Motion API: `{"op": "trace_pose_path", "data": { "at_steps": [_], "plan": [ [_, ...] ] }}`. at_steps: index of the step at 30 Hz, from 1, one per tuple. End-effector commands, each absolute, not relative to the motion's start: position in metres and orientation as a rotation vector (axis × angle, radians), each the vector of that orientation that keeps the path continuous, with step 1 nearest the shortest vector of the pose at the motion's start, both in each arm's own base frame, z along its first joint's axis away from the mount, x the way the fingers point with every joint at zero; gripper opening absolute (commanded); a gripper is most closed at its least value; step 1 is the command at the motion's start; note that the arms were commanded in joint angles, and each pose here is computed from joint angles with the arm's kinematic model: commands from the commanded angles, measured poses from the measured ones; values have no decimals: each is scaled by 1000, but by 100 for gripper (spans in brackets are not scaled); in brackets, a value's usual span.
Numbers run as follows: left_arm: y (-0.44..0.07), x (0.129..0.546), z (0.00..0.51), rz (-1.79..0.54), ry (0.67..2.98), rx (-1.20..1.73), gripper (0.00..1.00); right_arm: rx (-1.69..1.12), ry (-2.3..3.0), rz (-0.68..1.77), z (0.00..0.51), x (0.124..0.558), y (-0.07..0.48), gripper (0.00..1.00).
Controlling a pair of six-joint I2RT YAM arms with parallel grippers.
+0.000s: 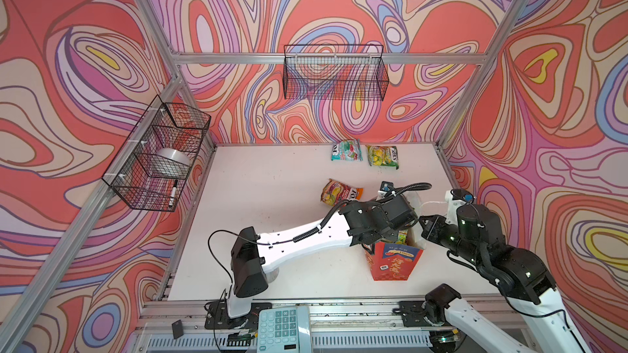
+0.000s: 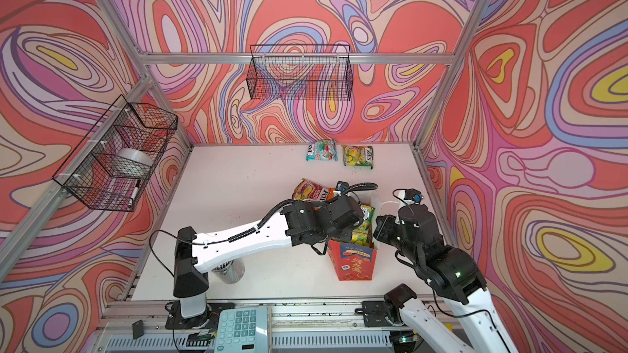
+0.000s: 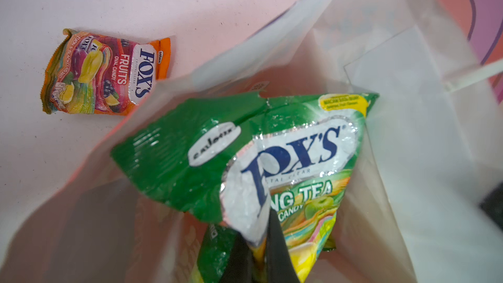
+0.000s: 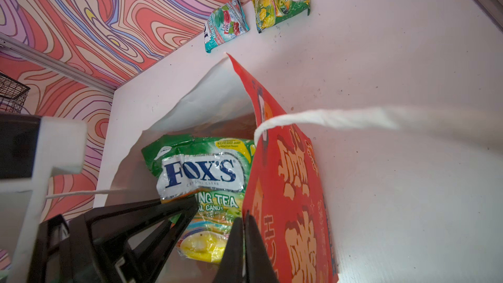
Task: Place the snacks into the paper bag
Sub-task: 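Carry the green packet over the bag and lower it inside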
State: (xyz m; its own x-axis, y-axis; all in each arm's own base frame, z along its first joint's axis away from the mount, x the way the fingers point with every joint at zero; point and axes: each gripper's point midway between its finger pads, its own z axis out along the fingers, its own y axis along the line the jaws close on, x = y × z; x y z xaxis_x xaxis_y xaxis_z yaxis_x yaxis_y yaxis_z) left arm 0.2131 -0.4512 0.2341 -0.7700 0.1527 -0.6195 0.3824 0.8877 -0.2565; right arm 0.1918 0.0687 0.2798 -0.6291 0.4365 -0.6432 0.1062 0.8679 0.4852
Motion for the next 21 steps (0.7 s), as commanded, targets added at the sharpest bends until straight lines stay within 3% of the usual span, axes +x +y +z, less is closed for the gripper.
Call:
{"op": "trace_pose_path", "data": {
  "at_steps": [1,3,8,15,21],
  "plan": [
    [-462,213,230,-508,2452,400,24,386,2163,569,293,196,73,0],
    [-461,214,241,-506,2440,406,33,388,2160,556,293,196,71,0],
    [-448,214,284,-564,2347,400,44,391,2156,553,295,194,69,0],
    [-440,205,331,-660,2236,507,46,394,2151,537,297,194,66,0],
    [-461,202,320,-615,2257,664,48,392,2162,534,294,195,67,0]
  ]
}}
